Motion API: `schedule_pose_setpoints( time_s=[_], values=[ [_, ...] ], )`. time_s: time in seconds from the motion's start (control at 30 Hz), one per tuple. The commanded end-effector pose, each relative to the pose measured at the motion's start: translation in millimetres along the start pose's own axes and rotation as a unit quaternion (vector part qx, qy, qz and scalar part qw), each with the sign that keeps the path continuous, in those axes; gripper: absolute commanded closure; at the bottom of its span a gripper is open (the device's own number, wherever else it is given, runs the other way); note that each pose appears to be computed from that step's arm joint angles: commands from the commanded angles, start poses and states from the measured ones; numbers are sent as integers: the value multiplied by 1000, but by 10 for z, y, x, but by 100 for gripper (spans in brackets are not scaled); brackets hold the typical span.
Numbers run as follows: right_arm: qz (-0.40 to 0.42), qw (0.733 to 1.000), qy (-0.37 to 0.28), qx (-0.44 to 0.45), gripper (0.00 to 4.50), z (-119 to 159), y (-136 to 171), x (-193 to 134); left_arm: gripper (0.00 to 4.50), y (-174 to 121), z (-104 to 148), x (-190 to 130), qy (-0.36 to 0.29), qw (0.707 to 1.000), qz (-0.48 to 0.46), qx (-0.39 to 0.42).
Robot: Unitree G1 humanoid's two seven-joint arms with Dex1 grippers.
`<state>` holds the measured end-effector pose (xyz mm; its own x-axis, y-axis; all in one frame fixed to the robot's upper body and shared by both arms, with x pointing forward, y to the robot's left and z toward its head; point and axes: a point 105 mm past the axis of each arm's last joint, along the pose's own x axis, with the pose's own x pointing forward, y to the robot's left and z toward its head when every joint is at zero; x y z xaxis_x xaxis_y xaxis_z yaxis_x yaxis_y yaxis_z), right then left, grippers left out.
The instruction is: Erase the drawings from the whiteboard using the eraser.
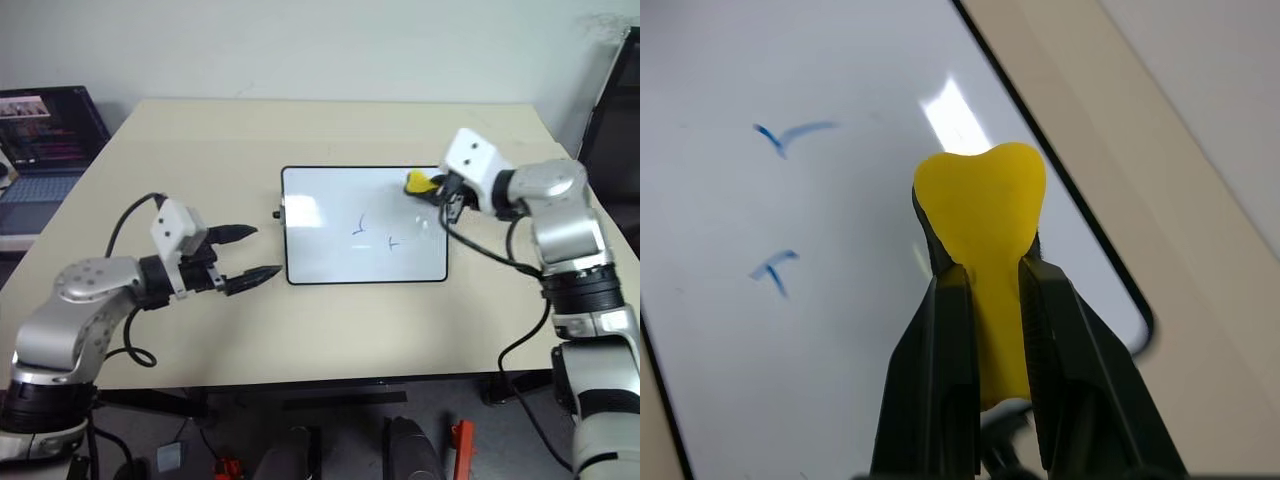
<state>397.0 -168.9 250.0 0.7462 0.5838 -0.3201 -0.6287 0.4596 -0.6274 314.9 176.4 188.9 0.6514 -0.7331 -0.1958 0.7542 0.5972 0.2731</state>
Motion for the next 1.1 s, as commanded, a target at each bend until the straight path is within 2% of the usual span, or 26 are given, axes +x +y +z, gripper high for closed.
schedule_pose_setpoints(
  time_s=[0.03, 0.27, 0.43, 0.7, 0.83, 1.1],
  values=[
    [-35, 999, -31, -17, 424, 159, -207, -162, 0, 22, 145, -45, -18, 1000, 3, 18],
    [-39, 999, -32, -13, 425, 88, -284, -293, 0, 23, 178, -38, -20, 1000, 3, 21],
    [-70, 997, -7, 16, 425, -200, -423, -473, 0, 32, 202, -46, -21, 999, 4, 24],
    [-32, 999, -1, 33, 427, -454, -299, -656, 0, 27, 227, -43, -21, 999, 1, 29],
    [-34, 999, 3, 19, 427, -445, -315, -672, 0, 33, 249, -52, -21, 999, 0, 33],
    [2, 999, -35, -3, 427, -179, -199, -500, 0, 31, 256, -37, -19, 999, -3, 38]
  ],
)
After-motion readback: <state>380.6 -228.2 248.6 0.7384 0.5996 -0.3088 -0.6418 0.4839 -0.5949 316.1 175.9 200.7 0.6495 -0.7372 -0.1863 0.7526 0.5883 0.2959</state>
